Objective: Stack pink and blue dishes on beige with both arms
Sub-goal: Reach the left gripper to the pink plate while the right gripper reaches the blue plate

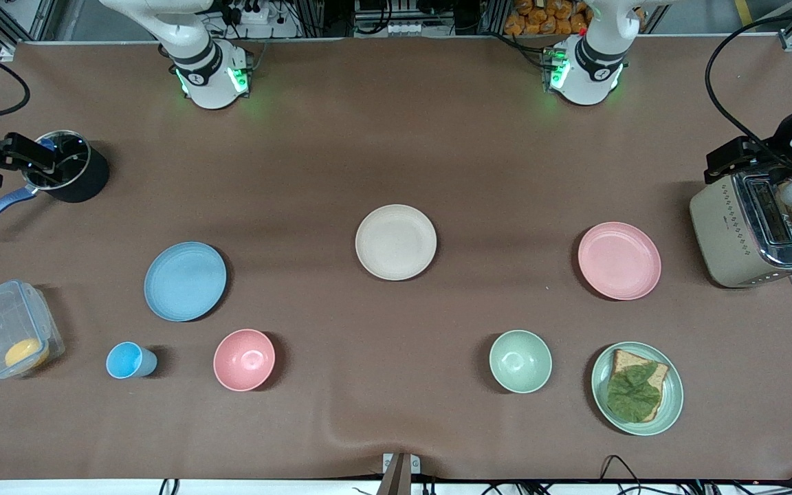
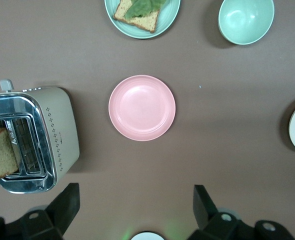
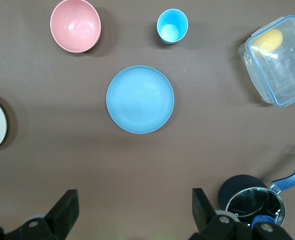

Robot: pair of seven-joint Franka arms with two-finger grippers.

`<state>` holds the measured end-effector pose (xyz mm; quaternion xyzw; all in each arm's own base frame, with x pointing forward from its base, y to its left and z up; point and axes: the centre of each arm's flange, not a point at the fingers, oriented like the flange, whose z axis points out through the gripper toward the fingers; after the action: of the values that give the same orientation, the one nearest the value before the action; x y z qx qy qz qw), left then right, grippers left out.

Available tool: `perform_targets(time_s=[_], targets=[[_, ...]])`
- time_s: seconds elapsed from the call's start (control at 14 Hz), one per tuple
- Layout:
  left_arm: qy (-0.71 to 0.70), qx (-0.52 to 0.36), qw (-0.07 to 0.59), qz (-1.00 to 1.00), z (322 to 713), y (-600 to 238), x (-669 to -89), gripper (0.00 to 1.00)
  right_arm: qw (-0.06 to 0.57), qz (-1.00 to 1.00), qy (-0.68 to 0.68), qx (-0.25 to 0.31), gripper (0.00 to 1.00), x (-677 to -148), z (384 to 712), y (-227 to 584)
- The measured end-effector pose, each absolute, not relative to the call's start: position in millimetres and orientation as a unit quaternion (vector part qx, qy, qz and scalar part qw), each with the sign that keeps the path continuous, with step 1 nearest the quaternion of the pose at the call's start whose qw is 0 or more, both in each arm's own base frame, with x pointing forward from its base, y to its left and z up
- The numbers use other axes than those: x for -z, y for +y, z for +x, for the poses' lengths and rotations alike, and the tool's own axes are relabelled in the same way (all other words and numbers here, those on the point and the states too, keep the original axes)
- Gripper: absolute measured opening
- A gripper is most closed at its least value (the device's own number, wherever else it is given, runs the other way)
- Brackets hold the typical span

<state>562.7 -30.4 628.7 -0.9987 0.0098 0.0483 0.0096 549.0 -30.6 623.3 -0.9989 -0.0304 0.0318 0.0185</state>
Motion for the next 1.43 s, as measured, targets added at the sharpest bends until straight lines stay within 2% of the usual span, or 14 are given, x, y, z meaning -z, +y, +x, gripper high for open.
perform_targets(time_s=[0.43,0.57,0.71,1.0,1.43], targets=[[-0.007,-0.056,0.01,-0.998,563,-12,-625,1.0,0.019,-0.999,-0.026,-0.031,1.0,-622,553,-35],[-0.016,-0.074,0.01,-0.997,568,-2,-607,1.0,0.02,-0.999,-0.026,-0.038,1.0,-615,557,-35],[-0.03,-0.091,0.008,-0.995,581,16,-565,1.0,0.022,-0.998,-0.026,-0.058,1.0,-594,566,-36],[-0.057,-0.077,0.003,-0.995,594,52,-444,1.0,0.028,-0.993,-0.022,-0.113,1.0,-520,591,-50],[-0.073,-0.025,-0.001,-0.997,555,69,-298,1.0,0.034,-0.989,0.001,-0.144,1.0,-400,612,-83]])
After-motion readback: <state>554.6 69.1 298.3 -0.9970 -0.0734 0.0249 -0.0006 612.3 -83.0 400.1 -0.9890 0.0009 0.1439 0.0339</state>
